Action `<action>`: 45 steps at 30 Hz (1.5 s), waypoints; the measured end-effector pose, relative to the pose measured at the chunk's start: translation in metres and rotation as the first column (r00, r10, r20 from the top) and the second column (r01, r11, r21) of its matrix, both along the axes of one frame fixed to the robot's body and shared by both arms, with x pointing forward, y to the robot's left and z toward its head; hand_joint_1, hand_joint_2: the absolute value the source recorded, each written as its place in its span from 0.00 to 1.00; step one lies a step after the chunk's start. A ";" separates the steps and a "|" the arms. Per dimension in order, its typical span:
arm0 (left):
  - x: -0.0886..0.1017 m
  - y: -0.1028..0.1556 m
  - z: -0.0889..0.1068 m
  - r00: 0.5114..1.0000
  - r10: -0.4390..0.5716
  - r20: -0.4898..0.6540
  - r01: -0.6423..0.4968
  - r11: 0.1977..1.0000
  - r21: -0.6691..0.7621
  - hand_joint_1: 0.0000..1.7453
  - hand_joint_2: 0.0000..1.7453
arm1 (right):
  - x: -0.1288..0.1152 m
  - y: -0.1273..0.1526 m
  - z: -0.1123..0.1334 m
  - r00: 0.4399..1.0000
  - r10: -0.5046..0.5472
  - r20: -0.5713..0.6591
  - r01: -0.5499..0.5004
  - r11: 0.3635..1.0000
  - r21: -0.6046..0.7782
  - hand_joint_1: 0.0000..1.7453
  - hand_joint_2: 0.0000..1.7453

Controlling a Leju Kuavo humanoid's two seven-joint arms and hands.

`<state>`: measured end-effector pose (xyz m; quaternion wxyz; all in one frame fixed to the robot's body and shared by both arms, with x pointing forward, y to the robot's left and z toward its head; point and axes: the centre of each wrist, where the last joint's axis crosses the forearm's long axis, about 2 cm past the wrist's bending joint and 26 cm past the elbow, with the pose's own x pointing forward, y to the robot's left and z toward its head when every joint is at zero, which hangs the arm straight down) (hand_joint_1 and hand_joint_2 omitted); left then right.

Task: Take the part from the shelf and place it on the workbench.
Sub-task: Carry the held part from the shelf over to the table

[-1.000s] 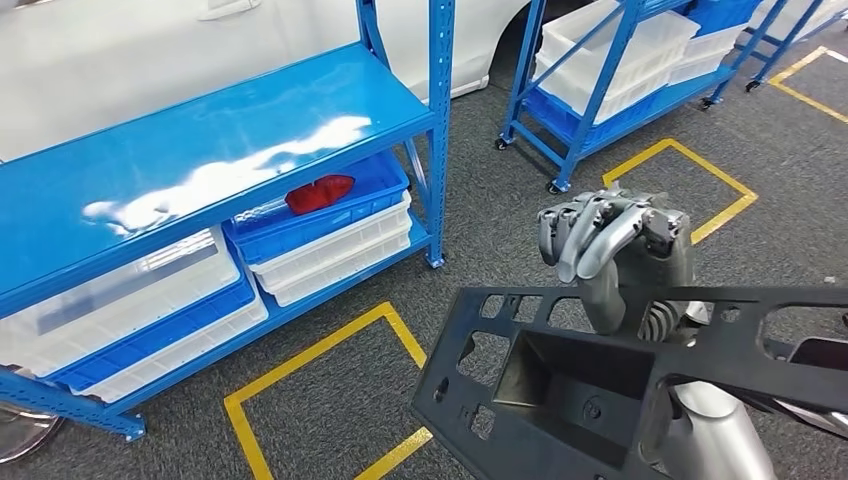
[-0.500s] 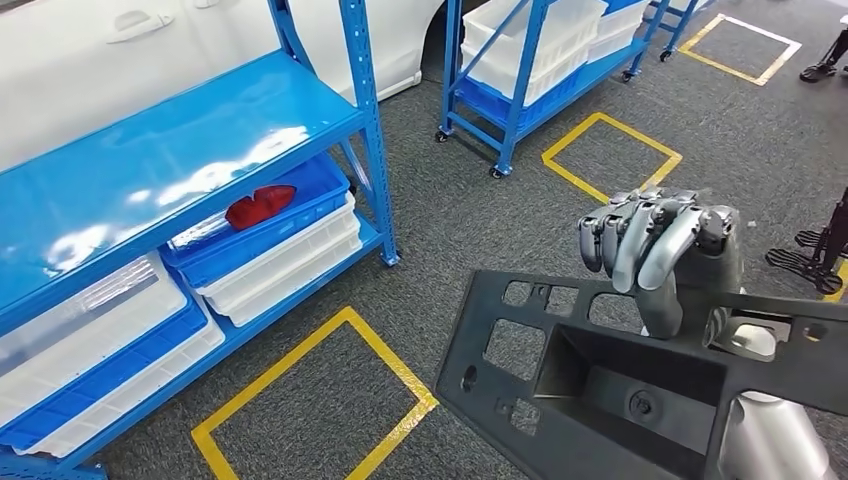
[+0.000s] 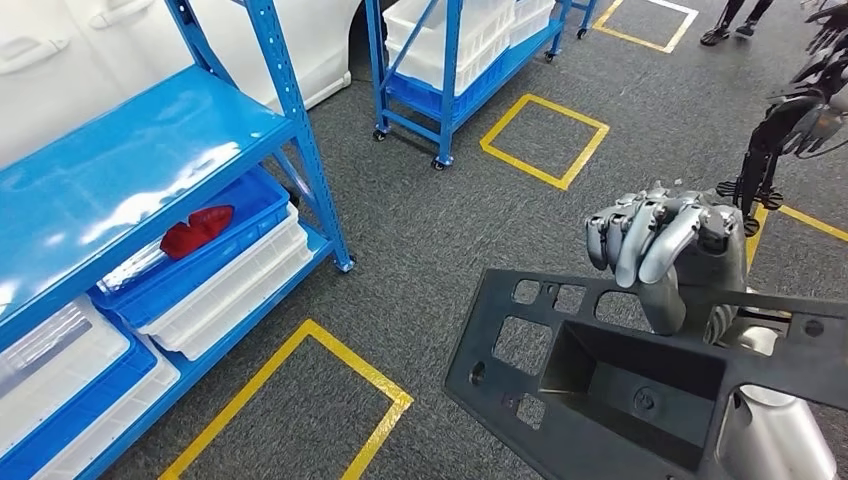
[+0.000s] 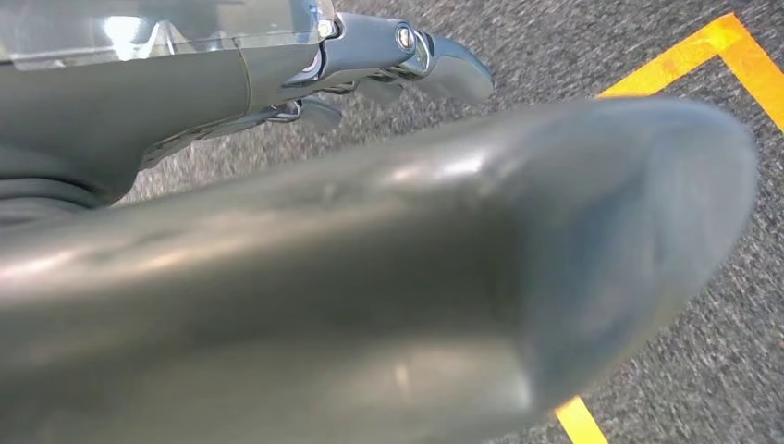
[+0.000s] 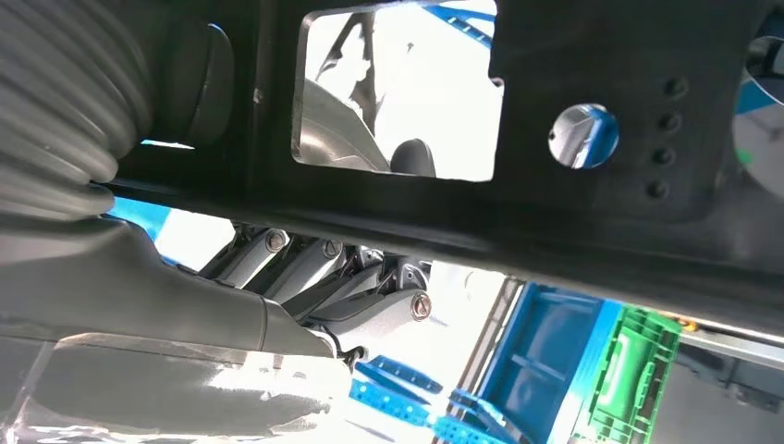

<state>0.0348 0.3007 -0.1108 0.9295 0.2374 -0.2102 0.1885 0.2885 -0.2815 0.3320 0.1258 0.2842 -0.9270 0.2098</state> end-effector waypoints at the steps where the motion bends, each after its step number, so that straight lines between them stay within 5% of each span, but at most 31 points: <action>1: 0.001 0.000 0.000 1.000 -0.001 0.004 0.001 1.000 -0.002 0.00 0.00 | 0.000 -0.001 0.001 1.000 -0.003 0.004 0.003 1.000 -0.002 1.00 1.00; 11: 0.004 -0.002 0.000 0.999 -0.010 0.032 0.011 1.000 -0.007 0.00 0.00 | 0.004 0.000 0.015 1.000 -0.009 0.009 0.009 1.000 -0.017 1.00 1.00; 25: 0.003 -0.002 0.000 0.999 -0.025 0.043 0.025 1.000 -0.003 0.00 0.00 | 0.009 0.035 0.027 1.000 0.023 0.017 -0.023 1.000 0.000 1.00 1.00; 45: 0.010 0.000 0.001 0.996 -0.044 0.074 0.045 0.999 -0.008 0.00 0.00 | 0.059 0.091 0.031 0.988 0.068 -0.140 -0.071 0.997 -0.013 1.00 1.00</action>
